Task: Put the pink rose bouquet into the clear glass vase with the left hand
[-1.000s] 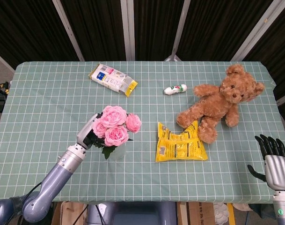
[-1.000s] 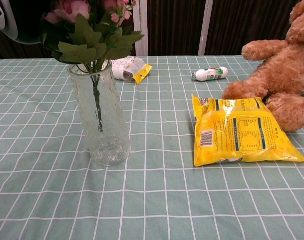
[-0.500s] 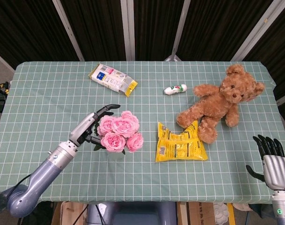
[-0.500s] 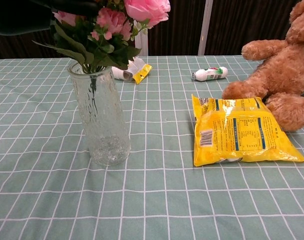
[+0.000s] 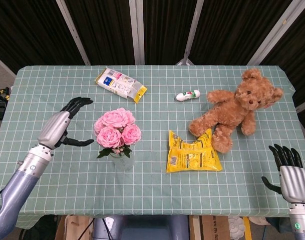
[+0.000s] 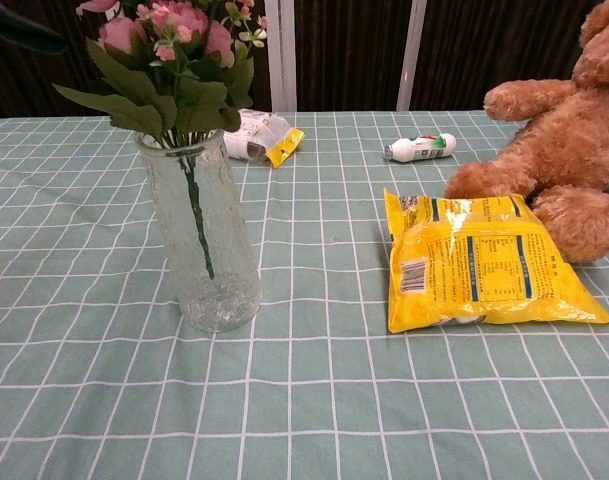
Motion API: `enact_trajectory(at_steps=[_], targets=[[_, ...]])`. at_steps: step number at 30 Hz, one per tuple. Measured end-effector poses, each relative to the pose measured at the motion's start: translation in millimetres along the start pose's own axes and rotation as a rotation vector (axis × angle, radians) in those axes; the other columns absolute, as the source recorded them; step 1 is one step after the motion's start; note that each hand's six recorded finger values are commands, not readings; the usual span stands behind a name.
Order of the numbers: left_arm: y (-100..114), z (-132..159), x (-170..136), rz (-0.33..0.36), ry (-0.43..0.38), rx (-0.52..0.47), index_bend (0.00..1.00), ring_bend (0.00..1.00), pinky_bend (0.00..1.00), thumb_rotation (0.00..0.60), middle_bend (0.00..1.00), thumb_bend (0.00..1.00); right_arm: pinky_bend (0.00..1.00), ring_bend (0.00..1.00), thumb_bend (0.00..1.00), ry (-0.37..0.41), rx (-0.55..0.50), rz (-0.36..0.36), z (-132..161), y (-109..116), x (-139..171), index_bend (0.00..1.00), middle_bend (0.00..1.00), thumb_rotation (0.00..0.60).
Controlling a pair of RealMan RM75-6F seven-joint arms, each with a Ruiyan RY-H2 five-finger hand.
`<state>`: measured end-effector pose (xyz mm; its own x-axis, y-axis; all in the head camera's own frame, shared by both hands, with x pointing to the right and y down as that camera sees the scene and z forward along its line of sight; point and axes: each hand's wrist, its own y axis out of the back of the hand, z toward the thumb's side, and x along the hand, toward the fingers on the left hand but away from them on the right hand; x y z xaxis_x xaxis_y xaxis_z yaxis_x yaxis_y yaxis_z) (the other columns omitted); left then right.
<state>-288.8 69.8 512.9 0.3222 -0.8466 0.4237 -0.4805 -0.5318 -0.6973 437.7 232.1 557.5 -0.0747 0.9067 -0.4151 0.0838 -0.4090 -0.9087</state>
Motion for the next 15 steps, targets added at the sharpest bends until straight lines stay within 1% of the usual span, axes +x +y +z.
enact_trajectory(at_steps=[4, 7, 9, 12, 15], targets=[[13.3, -17.8, -29.8, 0.09, 0.06, 0.234, 0.17, 0.0, 0.1, 0.6, 0.11, 0.12, 0.0, 0.06, 0.24, 0.004, 0.003, 0.004, 1.1, -1.2, -0.1, 0.11, 0.11, 0.6], [15.1, -26.4, -54.0, 0.136, 0.07, 0.349, 0.17, 0.0, 0.1, 0.6, 0.11, 0.12, 0.0, 0.06, 0.24, 0.01, 0.004, 0.003, 2.4, -1.3, 0.1, 0.11, 0.11, 0.6], [10.0, -31.9, -69.5, 0.139, 0.068, 0.391, 0.17, 0.0, 0.1, 0.6, 0.1, 0.12, 0.0, 0.06, 0.24, 0.015, 0.004, -0.001, 3.2, -0.3, 0.4, 0.11, 0.11, 0.6], [0.6, -48.7, -99.0, 0.152, 0.079, 0.455, 0.17, 0.0, 0.1, 0.6, 0.1, 0.12, 0.0, 0.06, 0.24, 0.027, 0.012, -0.013, 4.4, 2.7, 1.6, 0.11, 0.11, 0.6], [-6.9, -74.2, -126.1, 0.178, 0.127, 0.511, 0.17, 0.0, 0.09, 0.6, 0.09, 0.12, 0.0, 0.06, 0.24, 0.04, 0.019, -0.015, 5.2, 4.2, 3.4, 0.11, 0.11, 0.6]])
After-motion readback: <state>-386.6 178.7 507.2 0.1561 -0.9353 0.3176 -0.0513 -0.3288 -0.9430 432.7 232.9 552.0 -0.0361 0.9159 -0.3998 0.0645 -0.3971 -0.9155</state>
